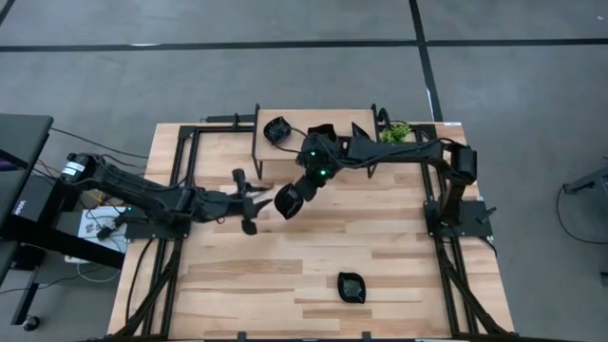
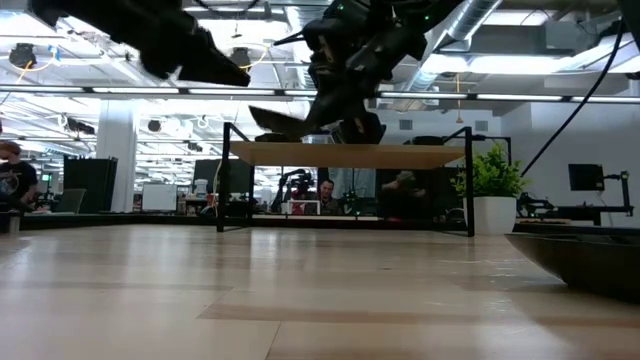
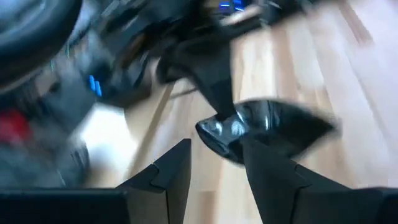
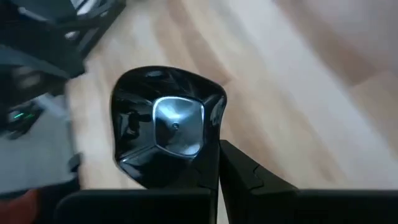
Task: Pick & Place Mini shaped plates
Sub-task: Stack the black leaf shaped plate on top of the black leaf shaped plate on the shelf
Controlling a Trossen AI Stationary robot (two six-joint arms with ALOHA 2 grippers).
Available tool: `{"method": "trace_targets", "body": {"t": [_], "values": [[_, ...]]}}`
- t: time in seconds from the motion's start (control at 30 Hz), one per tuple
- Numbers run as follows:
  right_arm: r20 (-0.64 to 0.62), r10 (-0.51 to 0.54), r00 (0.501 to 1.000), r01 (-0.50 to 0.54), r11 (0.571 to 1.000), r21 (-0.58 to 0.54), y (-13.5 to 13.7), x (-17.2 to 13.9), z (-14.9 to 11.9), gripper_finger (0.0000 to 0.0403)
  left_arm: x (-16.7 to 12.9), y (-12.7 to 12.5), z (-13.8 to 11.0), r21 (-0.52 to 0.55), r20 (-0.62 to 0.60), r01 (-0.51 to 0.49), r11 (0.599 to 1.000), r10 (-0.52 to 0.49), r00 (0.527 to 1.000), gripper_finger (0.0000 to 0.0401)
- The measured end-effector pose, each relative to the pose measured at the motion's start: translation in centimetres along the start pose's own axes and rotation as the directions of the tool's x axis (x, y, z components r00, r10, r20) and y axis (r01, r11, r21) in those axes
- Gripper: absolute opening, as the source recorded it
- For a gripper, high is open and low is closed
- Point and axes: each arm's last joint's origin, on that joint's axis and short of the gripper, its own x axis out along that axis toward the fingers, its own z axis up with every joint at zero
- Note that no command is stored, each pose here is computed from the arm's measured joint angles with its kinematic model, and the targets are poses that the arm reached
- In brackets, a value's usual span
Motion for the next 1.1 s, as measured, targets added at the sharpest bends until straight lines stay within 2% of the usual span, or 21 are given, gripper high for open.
{"method": "trace_targets", "body": {"t": [0.03,0.1,0.2,0.3,0.4,0.63,0.9,1.1], "values": [[0.01,-0.019,1.0,0.019,1.0,-0.002,0.0,0.0,0.0,0.0,0.1,0.2,-0.1,-0.105,-0.008,-0.012,0.994,0.011,1.0,0.0149],[0.032,-0.061,0.998,0.062,0.998,-0.003,0.2,0.1,-0.1,0.0,0.4,0.7,-0.3,-0.309,-0.022,-0.036,0.95,0.031,0.999,0.0149],[0.071,-0.136,0.988,0.137,0.99,-0.01,0.7,0.4,-0.4,0.0,0.7,0.9,-0.4,-0.546,-0.015,-0.01,0.838,0.002,1.0,0.0149],[0.107,-0.19,0.976,0.192,0.981,-0.01,1.2,0.7,-0.7,0.0,0.7,0.9,-0.4,-0.672,-0.008,0.004,0.74,-0.013,1.0,0.0149],[0.129,-0.187,0.974,0.19,0.982,-0.006,1.1,1.4,-0.5,0.0,0.5,0.6,-0.3,-0.721,0.003,0.025,0.692,-0.033,0.999,0.0149],[0.129,-0.176,0.976,0.177,0.984,0.006,0.8,2.0,-0.4,0.0,0.5,0.5,-0.5,-0.717,-0.013,0.019,0.697,-0.041,0.999,0.0149],[0.146,-0.147,0.978,0.151,0.988,-0.015,1.5,2.3,-0.5,0.0,1.1,0.3,-1.2,-0.636,-0.082,-0.025,0.771,-0.035,0.996,0.0149],[0.153,-0.152,0.976,0.157,0.987,-0.023,1.9,2.4,-0.7,0.0,1.7,-0.6,-1.6,-0.615,-0.108,-0.014,0.788,-0.066,0.992,0.0149]]}}
